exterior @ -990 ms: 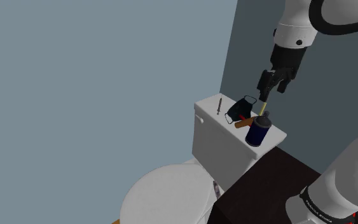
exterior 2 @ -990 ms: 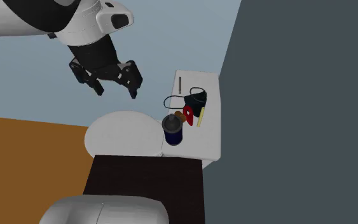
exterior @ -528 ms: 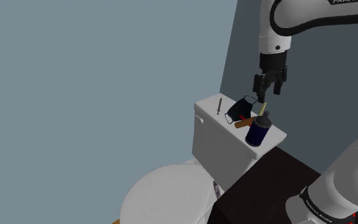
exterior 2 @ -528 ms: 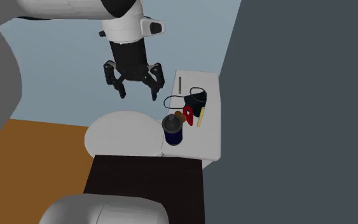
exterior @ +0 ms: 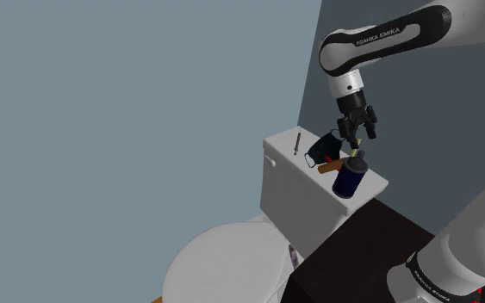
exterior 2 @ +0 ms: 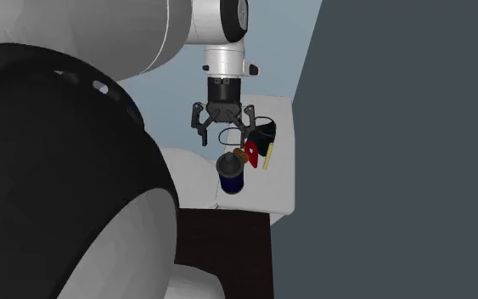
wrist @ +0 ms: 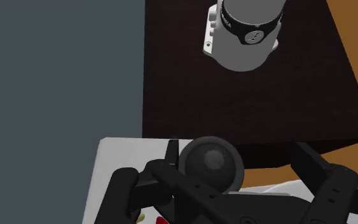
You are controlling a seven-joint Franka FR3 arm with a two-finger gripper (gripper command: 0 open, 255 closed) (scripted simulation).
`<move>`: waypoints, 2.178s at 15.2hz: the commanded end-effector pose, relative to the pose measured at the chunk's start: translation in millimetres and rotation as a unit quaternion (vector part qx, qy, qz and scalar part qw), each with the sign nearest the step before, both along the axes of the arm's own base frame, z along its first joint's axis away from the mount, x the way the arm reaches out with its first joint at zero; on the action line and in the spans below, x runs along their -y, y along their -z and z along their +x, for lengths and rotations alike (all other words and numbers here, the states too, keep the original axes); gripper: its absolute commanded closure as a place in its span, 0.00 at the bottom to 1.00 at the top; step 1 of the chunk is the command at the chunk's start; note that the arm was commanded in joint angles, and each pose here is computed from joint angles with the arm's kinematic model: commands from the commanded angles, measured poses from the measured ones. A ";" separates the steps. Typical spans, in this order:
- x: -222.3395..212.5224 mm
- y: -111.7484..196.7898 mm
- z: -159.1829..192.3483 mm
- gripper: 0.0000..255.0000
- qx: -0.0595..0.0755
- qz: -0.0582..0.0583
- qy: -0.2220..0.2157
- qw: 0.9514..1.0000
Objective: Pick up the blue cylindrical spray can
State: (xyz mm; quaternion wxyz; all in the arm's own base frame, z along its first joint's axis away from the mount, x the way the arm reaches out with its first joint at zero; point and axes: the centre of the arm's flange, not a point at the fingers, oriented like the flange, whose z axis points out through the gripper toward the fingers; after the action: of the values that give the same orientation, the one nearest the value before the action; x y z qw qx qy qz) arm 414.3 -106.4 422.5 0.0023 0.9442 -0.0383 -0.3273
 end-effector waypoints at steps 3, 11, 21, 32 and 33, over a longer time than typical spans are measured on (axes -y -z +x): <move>12.8 26.8 8.1 0.00 -0.032 0.004 -0.002 0.999; 12.6 55.9 7.8 1.00 -0.032 0.004 -0.002 0.999; 12.8 51.0 8.0 1.00 -0.032 0.004 -0.002 0.999; 12.8 -7.1 8.1 1.00 -0.032 0.004 -0.002 0.999; 12.8 -12.4 8.1 1.00 -0.032 0.004 -0.002 0.999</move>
State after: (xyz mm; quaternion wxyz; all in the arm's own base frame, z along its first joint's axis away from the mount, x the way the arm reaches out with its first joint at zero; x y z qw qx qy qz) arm 422.8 -118.3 428.5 -0.0001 0.9333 -0.0352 -0.3574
